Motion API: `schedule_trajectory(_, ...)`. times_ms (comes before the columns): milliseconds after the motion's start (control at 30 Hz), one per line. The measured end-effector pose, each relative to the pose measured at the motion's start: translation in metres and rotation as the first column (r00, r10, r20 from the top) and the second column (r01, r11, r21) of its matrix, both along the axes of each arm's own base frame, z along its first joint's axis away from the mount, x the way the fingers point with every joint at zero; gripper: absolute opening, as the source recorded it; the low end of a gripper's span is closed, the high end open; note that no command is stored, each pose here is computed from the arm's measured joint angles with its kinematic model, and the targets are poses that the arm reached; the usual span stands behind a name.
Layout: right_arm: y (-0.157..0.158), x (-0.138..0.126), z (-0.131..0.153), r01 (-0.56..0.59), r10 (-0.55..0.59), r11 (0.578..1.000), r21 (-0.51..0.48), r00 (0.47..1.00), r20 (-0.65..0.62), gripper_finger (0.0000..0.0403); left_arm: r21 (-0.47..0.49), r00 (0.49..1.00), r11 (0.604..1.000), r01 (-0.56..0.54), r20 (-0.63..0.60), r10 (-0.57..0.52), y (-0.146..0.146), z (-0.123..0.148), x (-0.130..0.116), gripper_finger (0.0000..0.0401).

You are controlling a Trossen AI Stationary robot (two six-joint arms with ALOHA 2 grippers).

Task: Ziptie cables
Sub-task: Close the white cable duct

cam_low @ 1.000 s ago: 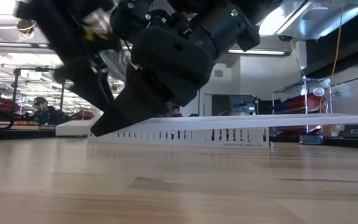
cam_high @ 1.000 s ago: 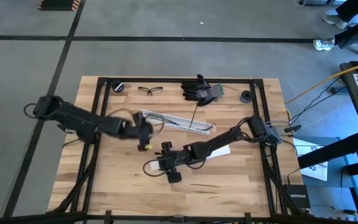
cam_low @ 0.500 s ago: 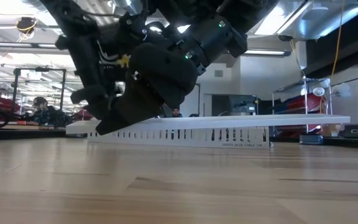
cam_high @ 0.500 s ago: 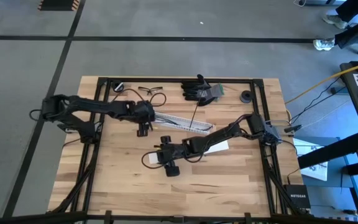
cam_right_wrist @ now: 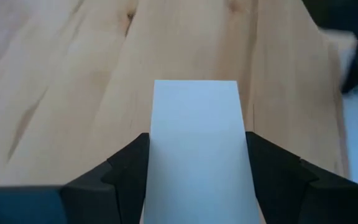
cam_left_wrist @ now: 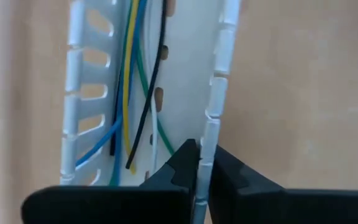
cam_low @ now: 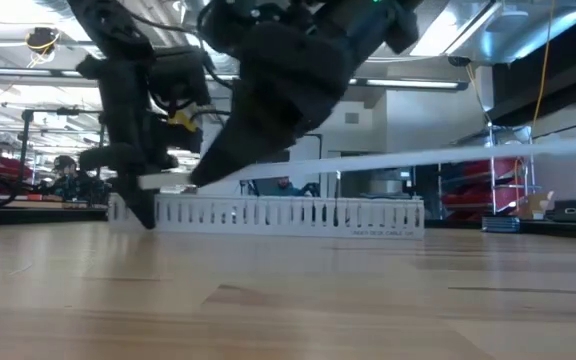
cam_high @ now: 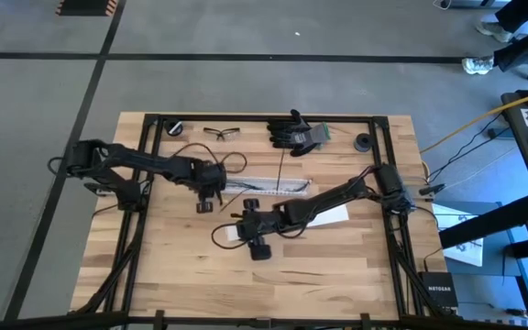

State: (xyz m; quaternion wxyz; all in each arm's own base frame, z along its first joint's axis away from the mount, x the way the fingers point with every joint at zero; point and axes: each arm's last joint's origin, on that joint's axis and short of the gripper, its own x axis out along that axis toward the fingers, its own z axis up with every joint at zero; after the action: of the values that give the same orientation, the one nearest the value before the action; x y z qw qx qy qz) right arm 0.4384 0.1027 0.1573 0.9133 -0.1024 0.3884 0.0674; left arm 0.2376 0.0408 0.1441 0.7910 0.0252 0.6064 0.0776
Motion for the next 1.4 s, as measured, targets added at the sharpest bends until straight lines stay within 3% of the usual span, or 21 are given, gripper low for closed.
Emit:
schedule_trajectory(233,-0.005,-0.012,0.006,0.032,-0.036,0.998,-0.052,0.996,-0.085,0.0214,-0.043,0.999,0.999,-0.009,-0.051,0.007,-0.048,-0.002,-0.005,0.0002)
schedule_trajectory(600,-0.009,-0.023,0.011,0.025,-0.042,0.993,-0.113,0.987,-0.153,0.0214,-0.062,0.994,0.998,-0.022,-0.111,0.015,-0.120,-0.011,-0.035,0.0003)
schedule_trajectory(933,-0.011,-0.030,0.022,0.008,-0.035,0.989,-0.150,0.983,-0.178,0.0214,-0.065,0.988,0.998,-0.008,-0.157,-0.003,-0.152,-0.011,-0.060,0.0007)
schedule_trajectory(1133,-0.014,-0.035,0.036,0.024,-0.051,0.987,-0.160,0.985,-0.165,0.0214,-0.079,0.982,0.997,-0.025,-0.190,0.010,-0.151,-0.007,-0.059,0.0068)
schedule_trajectory(1300,-0.018,-0.045,0.052,0.042,-0.075,0.982,-0.186,0.982,-0.173,0.0214,-0.043,0.957,0.997,-0.062,-0.287,0.047,-0.150,0.009,-0.060,0.0135)
schedule_trajectory(1400,-0.022,-0.048,0.058,0.064,-0.096,0.981,-0.182,0.979,-0.178,0.0214,-0.056,0.958,0.996,-0.067,-0.282,0.049,-0.155,0.024,-0.055,0.0163)
